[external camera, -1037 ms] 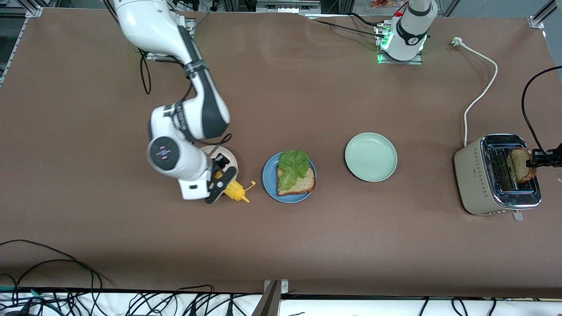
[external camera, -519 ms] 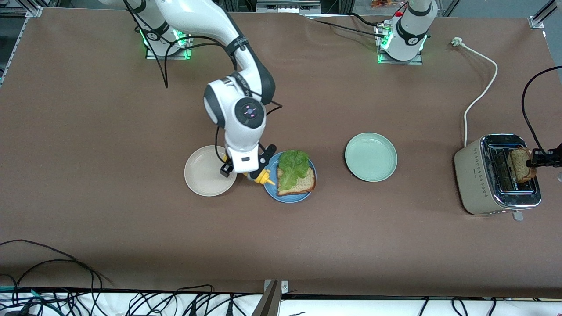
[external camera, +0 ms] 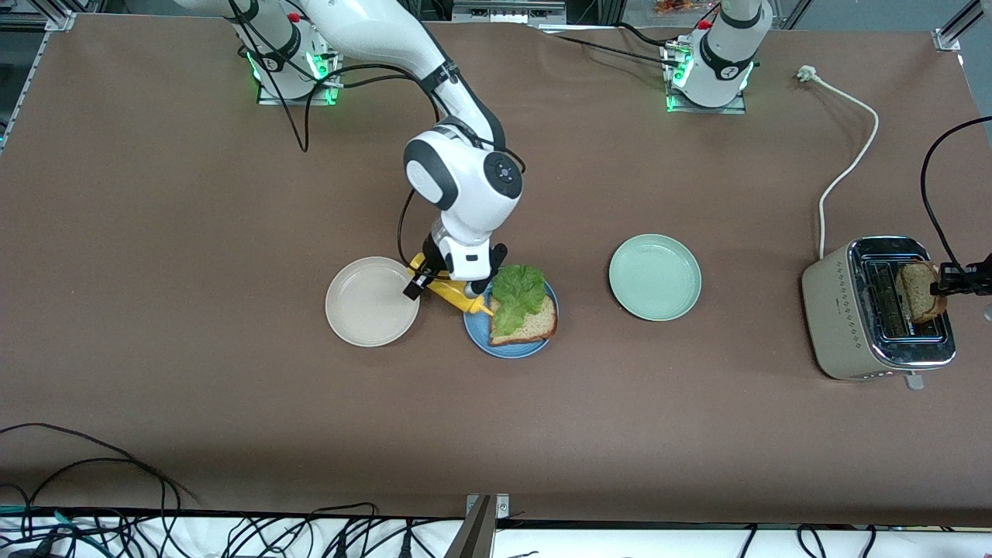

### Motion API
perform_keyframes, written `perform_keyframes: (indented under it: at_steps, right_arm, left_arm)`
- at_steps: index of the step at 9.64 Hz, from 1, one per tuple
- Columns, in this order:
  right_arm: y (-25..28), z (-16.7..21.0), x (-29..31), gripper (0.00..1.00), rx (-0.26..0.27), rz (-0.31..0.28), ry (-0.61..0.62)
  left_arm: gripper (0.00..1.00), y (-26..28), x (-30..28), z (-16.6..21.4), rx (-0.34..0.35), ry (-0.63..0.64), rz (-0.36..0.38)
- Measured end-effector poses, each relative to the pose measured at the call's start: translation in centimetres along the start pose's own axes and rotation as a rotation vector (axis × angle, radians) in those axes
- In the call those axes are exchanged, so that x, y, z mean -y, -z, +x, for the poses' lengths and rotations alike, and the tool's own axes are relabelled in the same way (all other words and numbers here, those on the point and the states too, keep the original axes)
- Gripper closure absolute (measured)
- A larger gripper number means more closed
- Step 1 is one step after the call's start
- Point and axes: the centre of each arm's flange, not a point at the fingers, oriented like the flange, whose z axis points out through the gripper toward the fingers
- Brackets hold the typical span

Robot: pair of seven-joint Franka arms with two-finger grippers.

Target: Make sandwich in blue plate with both arms

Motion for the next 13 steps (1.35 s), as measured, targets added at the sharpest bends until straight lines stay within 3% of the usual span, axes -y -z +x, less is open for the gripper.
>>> perform_keyframes:
  at_steps: [3, 7, 10, 13]
  right_arm:
    - [-1.6, 0.2, 2.5, 0.95, 0.030, -0.069, 0.035]
    - [-0.8, -0.6, -0.2, 0.95, 0.008, -0.067, 0.036]
    - [2.5, -3.7, -6.1, 0.95, -0.077, 0.049, -0.015]
    - [2.8, -7.4, -12.1, 0.95, -0.180, 0.284, -0.073]
  left_arm:
    - [0.92, 0.2, 0.0, 0.1, -0.004, -0.003, 0.003]
    - [0.92, 1.5, -0.4, 0.6, -0.024, -0.013, 0.014]
    - [0.92, 2.9, -0.9, 0.6, -0.045, -0.023, 0.021]
    - [0.92, 4.4, -1.9, 0.8, -0.066, -0.038, 0.028]
